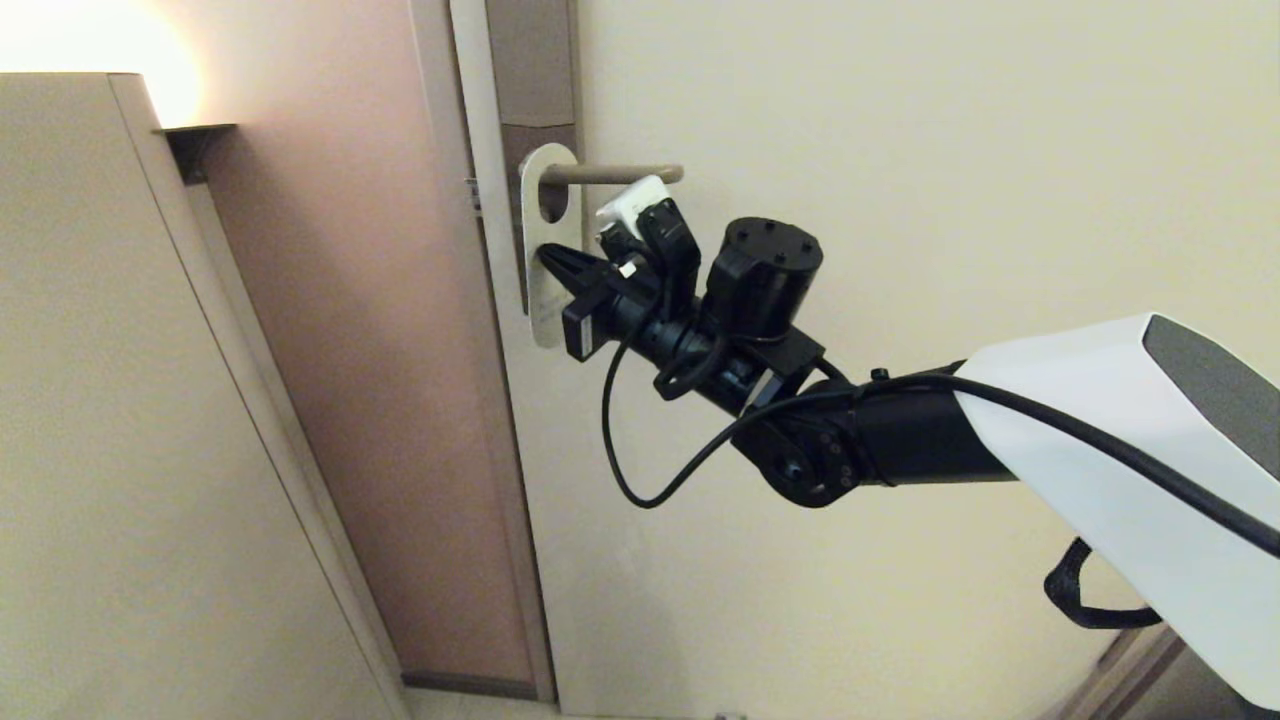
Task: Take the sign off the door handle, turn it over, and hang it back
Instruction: Hang the sign back with the other side facing out
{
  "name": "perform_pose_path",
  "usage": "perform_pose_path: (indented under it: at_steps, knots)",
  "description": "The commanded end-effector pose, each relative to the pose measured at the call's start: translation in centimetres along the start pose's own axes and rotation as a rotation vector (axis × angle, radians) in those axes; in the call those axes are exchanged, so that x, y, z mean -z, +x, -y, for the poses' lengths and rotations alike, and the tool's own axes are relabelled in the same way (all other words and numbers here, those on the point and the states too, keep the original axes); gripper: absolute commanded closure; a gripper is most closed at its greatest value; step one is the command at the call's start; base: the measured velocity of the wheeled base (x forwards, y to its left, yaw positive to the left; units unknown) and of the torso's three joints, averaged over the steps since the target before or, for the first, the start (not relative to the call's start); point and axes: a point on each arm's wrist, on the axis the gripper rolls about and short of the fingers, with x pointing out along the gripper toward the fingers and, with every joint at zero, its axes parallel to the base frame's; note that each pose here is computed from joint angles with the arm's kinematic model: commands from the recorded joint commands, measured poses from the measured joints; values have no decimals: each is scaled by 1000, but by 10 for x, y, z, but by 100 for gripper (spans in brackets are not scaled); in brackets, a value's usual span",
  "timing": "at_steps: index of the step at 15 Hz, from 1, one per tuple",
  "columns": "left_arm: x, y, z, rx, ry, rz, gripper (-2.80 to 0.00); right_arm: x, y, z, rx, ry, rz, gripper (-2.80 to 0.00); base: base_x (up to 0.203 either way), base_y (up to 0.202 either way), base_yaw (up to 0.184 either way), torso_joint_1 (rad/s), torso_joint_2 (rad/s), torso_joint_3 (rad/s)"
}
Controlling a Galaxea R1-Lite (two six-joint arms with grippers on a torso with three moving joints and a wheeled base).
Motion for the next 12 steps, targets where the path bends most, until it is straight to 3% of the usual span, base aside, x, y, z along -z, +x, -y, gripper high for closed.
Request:
perform_pose_path:
  at_steps: [1,6,12]
  knots:
    - [0,0,0,0,-1,0,0,14,4,-2,25,3,-18,0,0,0,0,0,0,0]
    - [0,0,0,0,1,0,0,26,11,-3,75,52,-28,0,0,0,0,0,0,0]
    - [0,0,0,0,1,0,0,8,12,2,105,47,14,0,0,0,0,0,0,0]
